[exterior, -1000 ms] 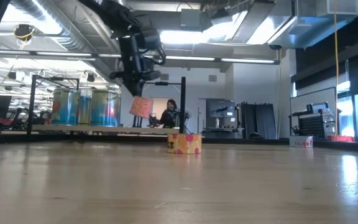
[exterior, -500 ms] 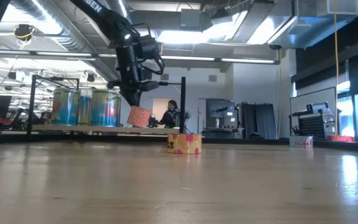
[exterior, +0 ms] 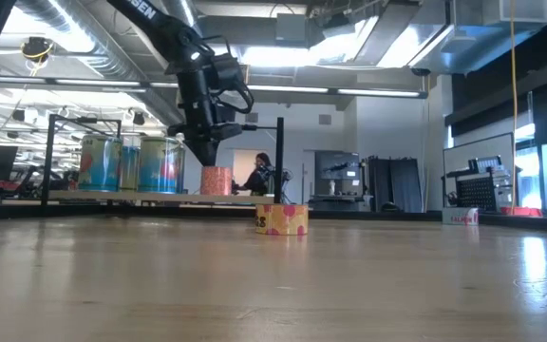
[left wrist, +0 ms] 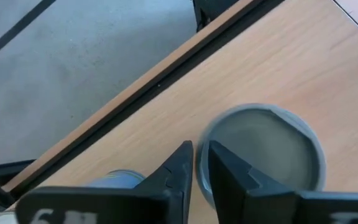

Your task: Pick and place cans onto a shelf

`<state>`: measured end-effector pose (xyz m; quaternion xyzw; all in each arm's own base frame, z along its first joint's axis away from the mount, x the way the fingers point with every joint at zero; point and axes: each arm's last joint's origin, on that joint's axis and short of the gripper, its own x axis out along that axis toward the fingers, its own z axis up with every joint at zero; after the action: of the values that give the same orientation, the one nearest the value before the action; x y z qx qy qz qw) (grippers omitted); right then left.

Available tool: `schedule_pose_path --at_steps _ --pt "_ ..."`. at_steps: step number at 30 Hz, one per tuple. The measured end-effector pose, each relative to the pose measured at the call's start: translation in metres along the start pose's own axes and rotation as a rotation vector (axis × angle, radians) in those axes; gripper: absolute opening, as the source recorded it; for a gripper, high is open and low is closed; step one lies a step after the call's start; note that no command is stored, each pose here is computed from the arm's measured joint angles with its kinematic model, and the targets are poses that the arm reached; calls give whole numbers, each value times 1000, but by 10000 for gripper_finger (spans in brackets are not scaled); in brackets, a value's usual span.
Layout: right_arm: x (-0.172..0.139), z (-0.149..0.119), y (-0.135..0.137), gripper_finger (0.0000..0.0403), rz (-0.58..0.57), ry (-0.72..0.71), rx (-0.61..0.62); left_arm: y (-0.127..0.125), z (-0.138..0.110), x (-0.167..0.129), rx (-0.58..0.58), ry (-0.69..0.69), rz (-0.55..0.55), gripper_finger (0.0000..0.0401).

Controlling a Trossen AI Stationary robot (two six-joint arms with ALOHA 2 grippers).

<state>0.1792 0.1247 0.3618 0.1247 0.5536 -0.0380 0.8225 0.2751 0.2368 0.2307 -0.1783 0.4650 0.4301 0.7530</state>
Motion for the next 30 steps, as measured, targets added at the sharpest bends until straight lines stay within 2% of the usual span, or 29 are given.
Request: schedule_pose_path --at_steps 9,14,19,22,26,30 --pt "0 0 0 57 0 0 30 -1 8 -11 -28 -14 -13 49" --pt "0 0 0 57 0 0 33 -12 28 -38 34 -80 -51 50" --pt "0 0 0 57 -9 -11 52 -31 41 -72 111 -117 -141 50" --pt "0 1 -1 57 -34 -41 52 -45 35 -78 184 -95 -166 39" --pt "0 2 -1 57 -46 -55 52 -59 15 -72 272 -3 -164 11" --pt "0 2 -1 57 -46 -55 52 -67 4 -65 296 23 -124 3"
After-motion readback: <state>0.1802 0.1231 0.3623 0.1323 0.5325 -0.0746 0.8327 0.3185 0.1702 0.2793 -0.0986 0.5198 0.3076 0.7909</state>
